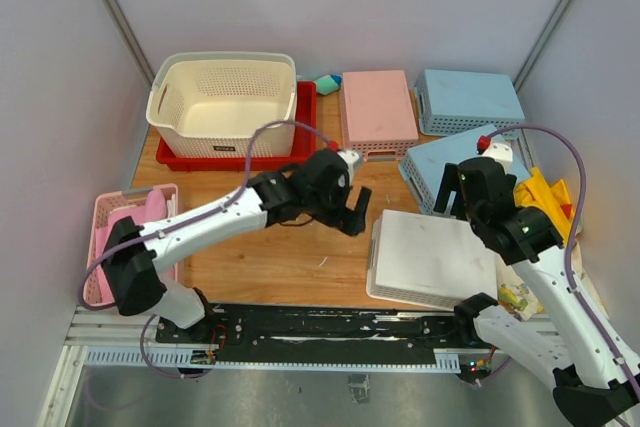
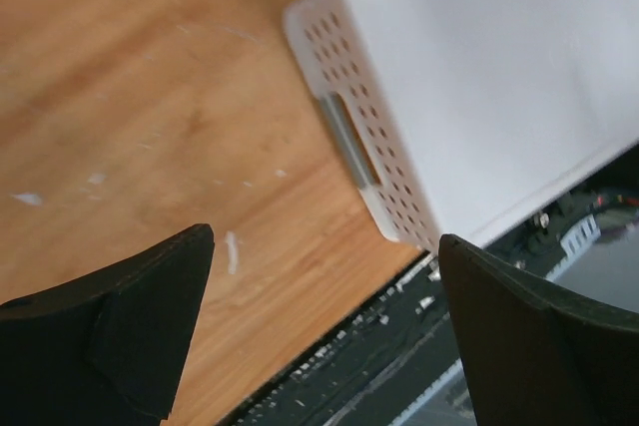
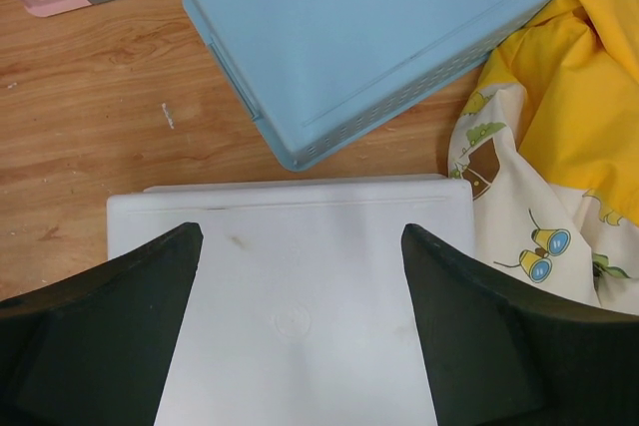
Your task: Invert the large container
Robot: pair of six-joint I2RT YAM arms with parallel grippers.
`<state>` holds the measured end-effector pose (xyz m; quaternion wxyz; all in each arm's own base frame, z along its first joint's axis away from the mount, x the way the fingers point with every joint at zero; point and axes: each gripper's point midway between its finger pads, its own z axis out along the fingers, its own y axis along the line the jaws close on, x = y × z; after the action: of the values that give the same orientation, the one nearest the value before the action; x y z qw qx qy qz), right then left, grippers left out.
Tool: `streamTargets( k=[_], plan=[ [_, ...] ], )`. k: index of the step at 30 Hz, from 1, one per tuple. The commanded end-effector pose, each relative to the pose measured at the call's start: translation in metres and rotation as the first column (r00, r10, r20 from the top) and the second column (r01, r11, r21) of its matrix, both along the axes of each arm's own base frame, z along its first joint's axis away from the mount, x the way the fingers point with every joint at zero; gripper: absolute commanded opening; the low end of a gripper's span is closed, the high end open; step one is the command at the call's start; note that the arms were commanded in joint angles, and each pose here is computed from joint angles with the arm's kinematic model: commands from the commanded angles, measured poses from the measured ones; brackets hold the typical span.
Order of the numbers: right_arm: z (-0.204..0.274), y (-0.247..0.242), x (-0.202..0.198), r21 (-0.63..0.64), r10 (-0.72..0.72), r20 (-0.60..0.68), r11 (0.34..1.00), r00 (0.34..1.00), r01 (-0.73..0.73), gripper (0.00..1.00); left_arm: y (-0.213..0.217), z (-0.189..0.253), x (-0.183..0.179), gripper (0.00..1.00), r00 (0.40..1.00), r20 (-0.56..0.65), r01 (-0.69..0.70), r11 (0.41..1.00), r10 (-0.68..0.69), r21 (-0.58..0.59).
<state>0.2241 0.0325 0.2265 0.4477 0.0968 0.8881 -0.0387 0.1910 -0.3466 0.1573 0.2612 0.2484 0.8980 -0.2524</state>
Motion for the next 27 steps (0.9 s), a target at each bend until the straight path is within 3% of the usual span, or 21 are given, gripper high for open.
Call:
streamTargets(
  k=[1, 4, 6, 9, 13, 17, 21, 24, 27],
  plan=[
    [0.011, 0.004, 0.012, 0.016, -0.004, 0.067, 1.0, 0.998, 0.003, 0.84, 0.059, 0.072, 0.079, 0.99, 0.962, 0.19, -0.196, 0.98, 0.196, -0.016],
    [0.012, 0.019, 0.019, 0.086, 0.028, 0.089, 0.996, 0.996, -0.036, 0.83, 0.092, 0.124, 0.153, 0.99, 0.871, 0.318, -0.36, 0.927, 0.375, -0.105],
    [0.011, 0.031, 0.021, 0.125, 0.063, 0.089, 0.989, 0.994, -0.074, 0.83, 0.109, 0.141, 0.196, 0.99, 0.803, 0.385, -0.459, 0.884, 0.455, -0.086],
    [0.008, 0.039, 0.021, 0.154, 0.088, 0.076, 0.983, 0.993, -0.099, 0.83, 0.121, 0.143, 0.251, 0.99, 0.753, 0.447, -0.53, 0.848, 0.483, -0.022],
    [0.004, 0.038, 0.016, 0.166, 0.092, 0.076, 0.981, 0.993, -0.103, 0.82, 0.131, 0.124, 0.309, 0.99, 0.734, 0.489, -0.581, 0.808, 0.471, 0.094],
    [0.002, 0.034, 0.01, 0.159, 0.089, 0.081, 0.982, 0.993, -0.101, 0.83, 0.148, 0.094, 0.344, 0.95, 0.744, 0.455, -0.599, 0.791, 0.49, 0.128],
    [-0.002, 0.033, 0.008, 0.156, 0.091, 0.077, 0.983, 0.993, -0.102, 0.83, 0.144, 0.054, 0.351, 0.8, 0.791, 0.379, -0.566, 0.809, 0.48, 0.158],
    [-0.005, 0.034, 0.008, 0.155, 0.093, 0.066, 0.983, 0.993, -0.103, 0.82, 0.144, 0.042, 0.35, 0.58, 0.799, 0.361, -0.564, 0.807, 0.481, 0.174],
    [-0.006, 0.035, 0.009, 0.155, 0.096, 0.062, 0.982, 0.993, -0.105, 0.82, 0.146, 0.062, 0.347, 0.34, 0.785, 0.385, -0.571, 0.807, 0.485, 0.147]
  ],
)
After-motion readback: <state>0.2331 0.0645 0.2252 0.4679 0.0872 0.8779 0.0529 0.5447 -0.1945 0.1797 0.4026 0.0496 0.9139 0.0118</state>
